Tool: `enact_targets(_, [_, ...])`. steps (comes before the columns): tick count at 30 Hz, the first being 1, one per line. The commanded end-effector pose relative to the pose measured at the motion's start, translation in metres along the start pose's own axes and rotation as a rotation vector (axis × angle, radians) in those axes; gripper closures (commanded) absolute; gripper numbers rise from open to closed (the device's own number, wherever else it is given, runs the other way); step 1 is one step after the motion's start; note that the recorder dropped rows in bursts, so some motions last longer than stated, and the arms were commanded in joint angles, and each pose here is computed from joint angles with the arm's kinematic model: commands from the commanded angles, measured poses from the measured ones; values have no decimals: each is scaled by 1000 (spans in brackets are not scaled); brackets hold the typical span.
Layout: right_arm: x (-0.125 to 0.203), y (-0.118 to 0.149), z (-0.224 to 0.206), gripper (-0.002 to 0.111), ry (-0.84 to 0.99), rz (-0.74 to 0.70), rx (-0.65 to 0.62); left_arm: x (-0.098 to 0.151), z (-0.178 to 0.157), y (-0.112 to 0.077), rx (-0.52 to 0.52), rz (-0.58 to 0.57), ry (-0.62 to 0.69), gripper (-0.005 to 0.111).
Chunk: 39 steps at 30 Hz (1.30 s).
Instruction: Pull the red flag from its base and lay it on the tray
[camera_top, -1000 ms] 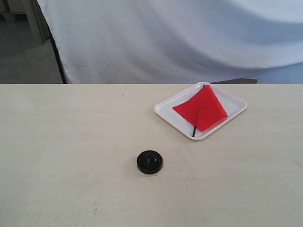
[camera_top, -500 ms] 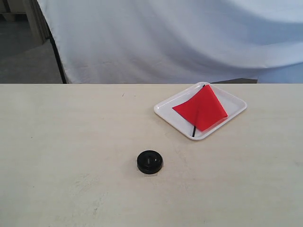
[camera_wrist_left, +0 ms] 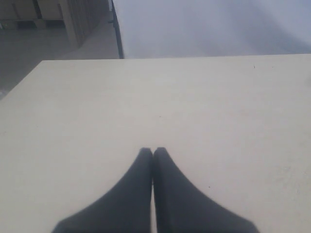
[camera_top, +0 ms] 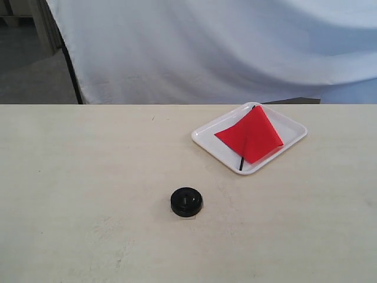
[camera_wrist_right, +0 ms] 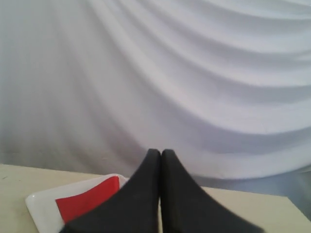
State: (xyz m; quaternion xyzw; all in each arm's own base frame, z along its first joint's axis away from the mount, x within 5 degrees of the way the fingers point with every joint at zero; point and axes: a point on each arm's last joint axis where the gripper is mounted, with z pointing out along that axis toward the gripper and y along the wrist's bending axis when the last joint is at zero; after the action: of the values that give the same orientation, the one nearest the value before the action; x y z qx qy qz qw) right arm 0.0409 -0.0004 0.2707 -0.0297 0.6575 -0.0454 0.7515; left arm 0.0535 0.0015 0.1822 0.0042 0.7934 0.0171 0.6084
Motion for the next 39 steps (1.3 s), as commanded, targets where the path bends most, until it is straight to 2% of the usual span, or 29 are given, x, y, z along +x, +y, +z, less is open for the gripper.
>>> enact_targets(1, [29, 3, 6, 109, -111, 10, 15, 0, 0, 0, 2, -3, -6, 107])
enact_targets(4, [32, 2, 5, 109, -253, 9, 34, 0, 0, 0, 2, -3, -6, 107])
enact_targets(6, [30, 2, 4, 109, -277, 9, 37, 0, 0, 0, 2, -3, -6, 107])
enact_targets(20, [68, 7, 7, 109, 146, -27, -19, 0, 0, 0, 2, -3, -6, 107])
enact_targets(27, [73, 8, 5, 109, 209, -16, -27, 0, 0, 0, 2, -3, -6, 107])
enact_targets(39, [74, 8, 5, 109, 211, -16, -27, 0, 0, 0, 2, -3, -6, 107])
